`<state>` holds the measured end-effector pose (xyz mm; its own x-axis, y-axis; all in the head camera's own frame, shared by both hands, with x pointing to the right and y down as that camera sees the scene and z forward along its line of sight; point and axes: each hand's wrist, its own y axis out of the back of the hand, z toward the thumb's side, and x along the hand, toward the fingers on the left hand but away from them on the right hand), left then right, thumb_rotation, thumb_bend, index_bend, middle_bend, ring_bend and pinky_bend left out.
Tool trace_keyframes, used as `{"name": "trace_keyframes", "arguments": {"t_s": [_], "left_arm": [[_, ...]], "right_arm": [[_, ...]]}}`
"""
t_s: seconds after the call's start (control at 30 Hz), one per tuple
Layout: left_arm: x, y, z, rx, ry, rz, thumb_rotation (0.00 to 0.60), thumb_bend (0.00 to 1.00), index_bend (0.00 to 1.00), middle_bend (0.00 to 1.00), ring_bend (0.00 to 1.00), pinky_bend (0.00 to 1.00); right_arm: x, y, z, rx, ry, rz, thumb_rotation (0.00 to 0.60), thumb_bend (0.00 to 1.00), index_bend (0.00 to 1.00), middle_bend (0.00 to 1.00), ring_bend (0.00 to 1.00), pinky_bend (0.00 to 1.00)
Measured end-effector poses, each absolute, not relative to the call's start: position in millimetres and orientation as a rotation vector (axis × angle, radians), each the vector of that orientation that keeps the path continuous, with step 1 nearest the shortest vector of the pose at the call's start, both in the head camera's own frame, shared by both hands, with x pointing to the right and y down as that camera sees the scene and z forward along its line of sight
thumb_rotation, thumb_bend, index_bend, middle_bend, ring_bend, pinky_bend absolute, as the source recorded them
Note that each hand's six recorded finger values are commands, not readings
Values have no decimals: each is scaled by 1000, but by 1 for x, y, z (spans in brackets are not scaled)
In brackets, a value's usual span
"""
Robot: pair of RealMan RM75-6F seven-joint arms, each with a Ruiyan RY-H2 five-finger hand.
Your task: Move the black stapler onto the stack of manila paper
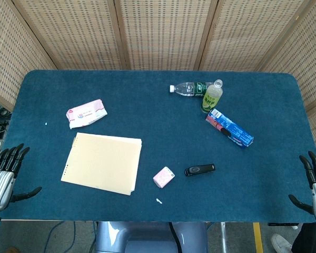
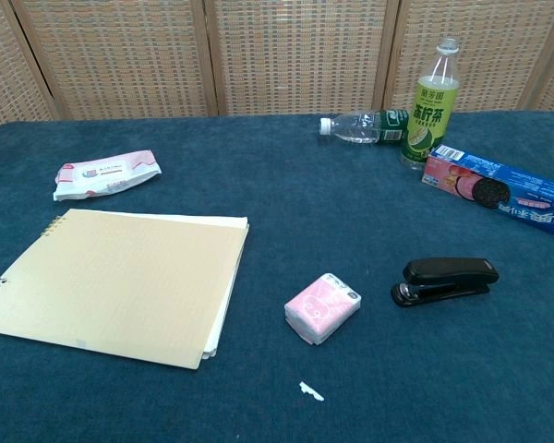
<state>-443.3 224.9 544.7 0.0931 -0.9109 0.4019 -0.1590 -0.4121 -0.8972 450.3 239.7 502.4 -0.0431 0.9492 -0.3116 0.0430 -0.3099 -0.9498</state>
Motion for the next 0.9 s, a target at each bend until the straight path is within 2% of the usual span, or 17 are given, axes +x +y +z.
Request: {"name": "trace_keyframes", "arguments": {"t_s": [0.3,0.47,0.63,0.77,0.9], "left_arm": [[-444,225,544,-1682,1069,-1390,600,0,0,0,0,0],[-445,222,544,-1675,1077,-1388,600,0,0,0,0,0],[-448,220,546,-1666,1075,-1399,600,0,0,0,0,0],[-449,219,548,-1660,1076,-1409,600,0,0,0,0,0],[-450,218,551,-1657,1074,-1423,600,0,0,0,0,0]], "right_arm": [[448,241,508,-1485,-1103,1465,600,0,2,5,0,0],[430,233,524,-1601,-1058,1423,600,0,64,85,5,0],[397,213,553,-1733,-919,1351,600,7,147,198,104,10],[364,199,584,-1844,-788,1309,600,88,186,240,148,103],[325,189,624,-1954,-642,1279,600,137,233,296,229,147]]}}
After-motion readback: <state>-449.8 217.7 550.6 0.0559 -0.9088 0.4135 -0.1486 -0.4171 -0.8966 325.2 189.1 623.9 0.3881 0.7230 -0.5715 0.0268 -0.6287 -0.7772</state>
